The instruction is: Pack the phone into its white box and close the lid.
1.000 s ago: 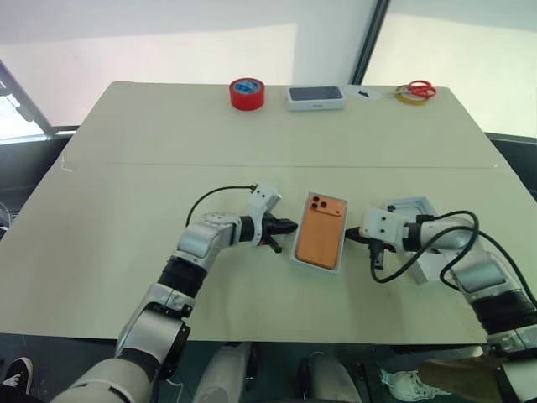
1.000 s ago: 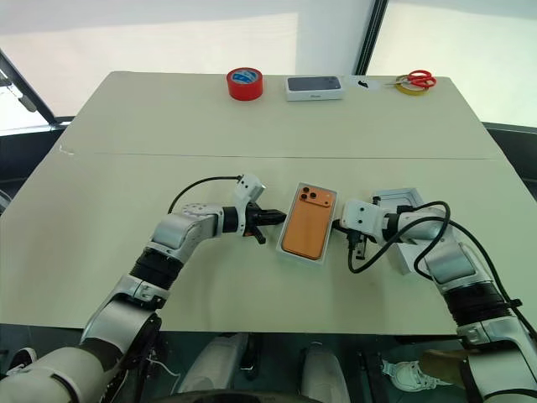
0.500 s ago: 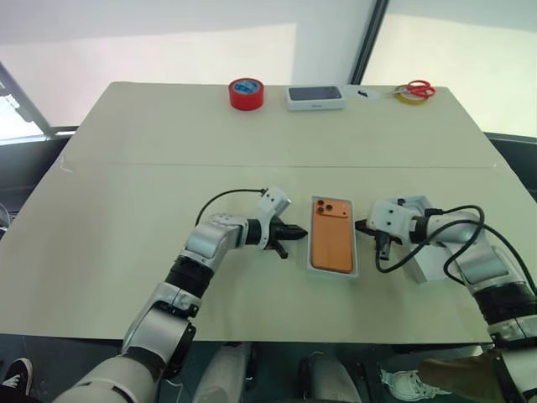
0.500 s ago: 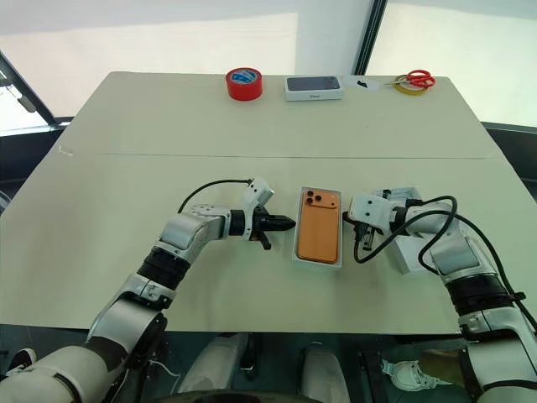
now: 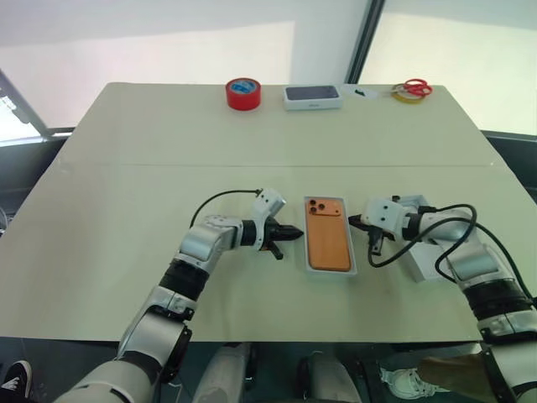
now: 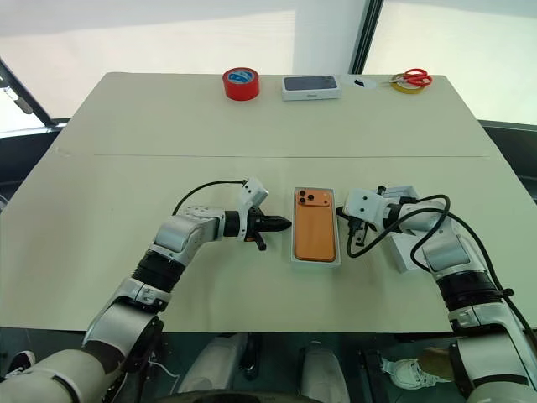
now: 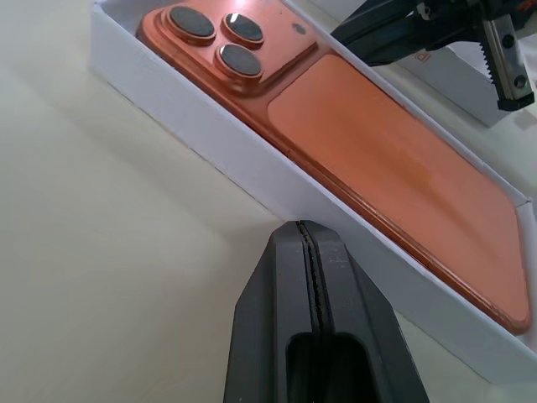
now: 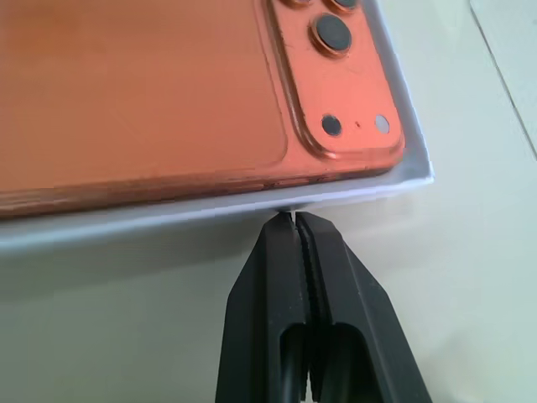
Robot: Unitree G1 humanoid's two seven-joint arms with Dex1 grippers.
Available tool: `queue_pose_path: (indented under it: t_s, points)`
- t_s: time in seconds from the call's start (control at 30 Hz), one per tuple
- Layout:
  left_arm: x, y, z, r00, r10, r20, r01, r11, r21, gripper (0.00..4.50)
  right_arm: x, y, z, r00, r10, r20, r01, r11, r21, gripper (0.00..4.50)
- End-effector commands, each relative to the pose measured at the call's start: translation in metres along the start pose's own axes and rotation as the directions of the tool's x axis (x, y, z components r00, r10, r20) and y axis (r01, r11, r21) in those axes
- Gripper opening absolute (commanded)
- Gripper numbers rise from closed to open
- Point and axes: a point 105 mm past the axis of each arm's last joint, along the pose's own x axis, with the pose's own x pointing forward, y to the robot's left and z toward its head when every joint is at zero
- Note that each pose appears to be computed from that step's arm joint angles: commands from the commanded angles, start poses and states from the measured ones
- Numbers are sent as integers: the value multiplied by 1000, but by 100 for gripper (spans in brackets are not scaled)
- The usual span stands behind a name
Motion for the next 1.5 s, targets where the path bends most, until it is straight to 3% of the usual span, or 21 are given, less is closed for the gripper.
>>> queue_pose_path:
  t_s: [0.03,0.27,0.33,0.4,0.53,0.67,0.7,0.73,0.93,1.0,1.2,1.37,1.5]
  points:
    - [6,-14,10,998,-46,43,46,999,6,0,1,-12,14,998,-33,44,35,999,-40,7]
    - [3,-7,10,999,-12,37,11,1000,29,0,-2,-12,8,999,-40,7,40,997,-66,7]
    - [-6,3,13,999,26,48,-28,999,47,0,-13,-14,6,999,-34,13,34,999,5,7]
    - [-19,12,17,996,48,69,-52,997,59,0,-24,-19,10,998,-53,36,49,993,105,59]
    - [-42,16,27,992,47,121,-64,987,146,179,-47,-37,27,985,-163,62,152,977,147,240]
    - [-70,7,40,983,-31,180,-15,969,245,376,-68,-45,25,963,-267,-26,264,923,281,444]
    - [-76,6,41,982,-43,182,-8,963,268,431,-72,-44,23,959,-279,-52,281,910,304,450]
    - [-82,6,41,982,-52,184,-4,957,291,441,-75,-42,21,955,-288,-74,296,894,336,450]
    - [-122,10,37,975,-81,208,-16,905,426,441,-99,-14,-6,921,-276,-276,381,786,487,450]
    - [-134,7,34,972,-102,210,-7,887,462,441,-106,0,-6,929,-217,-301,349,788,508,450]
    - [-151,0,15,978,-133,158,31,850,525,441,-113,34,6,939,8,-343,242,693,679,450]
    - [-154,-9,9,978,-156,135,55,827,559,441,-105,27,2,919,39,-393,304,565,767,450]
    - [-156,-13,12,977,-161,139,52,813,580,441,-97,21,-3,896,44,-442,344,559,754,450]
